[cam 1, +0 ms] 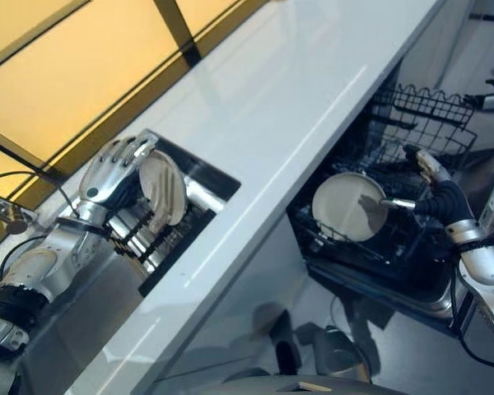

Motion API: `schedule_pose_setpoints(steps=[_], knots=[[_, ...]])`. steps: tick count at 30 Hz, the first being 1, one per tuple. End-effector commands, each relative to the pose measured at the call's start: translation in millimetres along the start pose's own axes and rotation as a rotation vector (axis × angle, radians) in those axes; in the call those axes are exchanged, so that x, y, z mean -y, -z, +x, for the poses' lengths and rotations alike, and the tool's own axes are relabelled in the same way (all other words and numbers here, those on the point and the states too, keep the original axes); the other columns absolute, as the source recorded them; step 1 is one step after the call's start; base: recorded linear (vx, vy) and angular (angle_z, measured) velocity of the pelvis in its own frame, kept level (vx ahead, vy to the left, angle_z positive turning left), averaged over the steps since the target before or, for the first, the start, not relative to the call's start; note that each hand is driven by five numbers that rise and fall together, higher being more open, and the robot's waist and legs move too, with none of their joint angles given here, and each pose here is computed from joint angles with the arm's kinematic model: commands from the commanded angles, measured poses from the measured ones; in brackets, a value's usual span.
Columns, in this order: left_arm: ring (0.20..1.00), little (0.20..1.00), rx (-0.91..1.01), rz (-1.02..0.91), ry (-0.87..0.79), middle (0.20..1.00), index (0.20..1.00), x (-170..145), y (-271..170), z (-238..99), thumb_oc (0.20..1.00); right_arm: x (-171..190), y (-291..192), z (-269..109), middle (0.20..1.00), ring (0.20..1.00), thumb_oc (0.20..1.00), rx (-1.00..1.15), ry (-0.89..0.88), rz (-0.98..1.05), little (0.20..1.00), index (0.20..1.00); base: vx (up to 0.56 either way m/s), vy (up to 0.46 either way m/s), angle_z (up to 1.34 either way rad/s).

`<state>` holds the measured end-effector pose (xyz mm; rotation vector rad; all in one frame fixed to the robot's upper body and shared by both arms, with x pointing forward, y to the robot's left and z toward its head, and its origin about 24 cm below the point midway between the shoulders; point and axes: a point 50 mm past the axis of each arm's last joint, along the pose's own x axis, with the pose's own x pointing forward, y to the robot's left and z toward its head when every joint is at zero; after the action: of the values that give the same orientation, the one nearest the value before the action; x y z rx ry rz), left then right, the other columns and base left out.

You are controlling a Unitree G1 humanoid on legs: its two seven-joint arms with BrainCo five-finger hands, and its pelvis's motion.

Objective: Pick up plates and place into dishwasher.

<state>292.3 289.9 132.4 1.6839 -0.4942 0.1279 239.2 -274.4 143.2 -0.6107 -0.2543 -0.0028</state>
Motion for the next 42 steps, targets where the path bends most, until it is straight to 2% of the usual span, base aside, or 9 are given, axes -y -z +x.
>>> schedule_pose_setpoints(steps=[1,10,25,30,31,32,33,42], knots=[[1.0,1.0,-0.072,0.086,-0.127,1.0,1.0,-21,19,20,1.0,12,-29,16,1.0,1.0,1.0,0.147,0.037,0.007,1.0,1.0,0.01,0.093,-0.13],[1.0,1.0,-0.093,0.16,-0.097,1.0,1.0,-5,16,26,1.0,20,-40,27,1.0,1.0,1.0,0.179,0.028,-0.049,1.0,1.0,0.03,0.12,-0.06],[1.0,1.0,-0.294,0.288,-0.075,1.0,1.0,14,36,18,1.0,31,-59,40,1.0,1.0,1.0,0.209,0.004,-0.134,1.0,1.0,0.04,0.088,-0.14],[1.0,1.0,-0.317,0.325,0.031,1.0,1.0,26,35,18,1.0,34,-67,44,1.0,1.0,1.0,0.215,-0.013,-0.166,1.0,1.0,0.03,0.075,-0.06],[0.696,0.696,-0.329,0.317,0.048,0.696,0.696,28,35,16,0.696,35,-69,45,1.0,1.0,1.0,0.215,-0.015,-0.172,1.0,1.0,0.01,0.052,-0.21],[0.285,0.285,-0.336,0.308,0.072,0.285,0.285,32,36,13,0.285,35,-70,46,1.0,1.0,1.0,0.214,-0.016,-0.177,1.0,1.0,0.0,0.041,-0.14],[0.2,0.2,-0.345,0.3,0.102,0.2,0.2,34,37,12,0.2,36,-71,46,1.0,1.0,1.0,0.212,-0.017,-0.183,1.0,1.0,0.0,0.028,-0.06],[0.2,0.2,-0.335,0.248,0.323,0.2,0.2,56,34,-2,0.2,41,-72,41,1.0,1.0,1.0,0.199,-0.026,-0.207,1.0,1.0,0.01,0.011,-0.03]])
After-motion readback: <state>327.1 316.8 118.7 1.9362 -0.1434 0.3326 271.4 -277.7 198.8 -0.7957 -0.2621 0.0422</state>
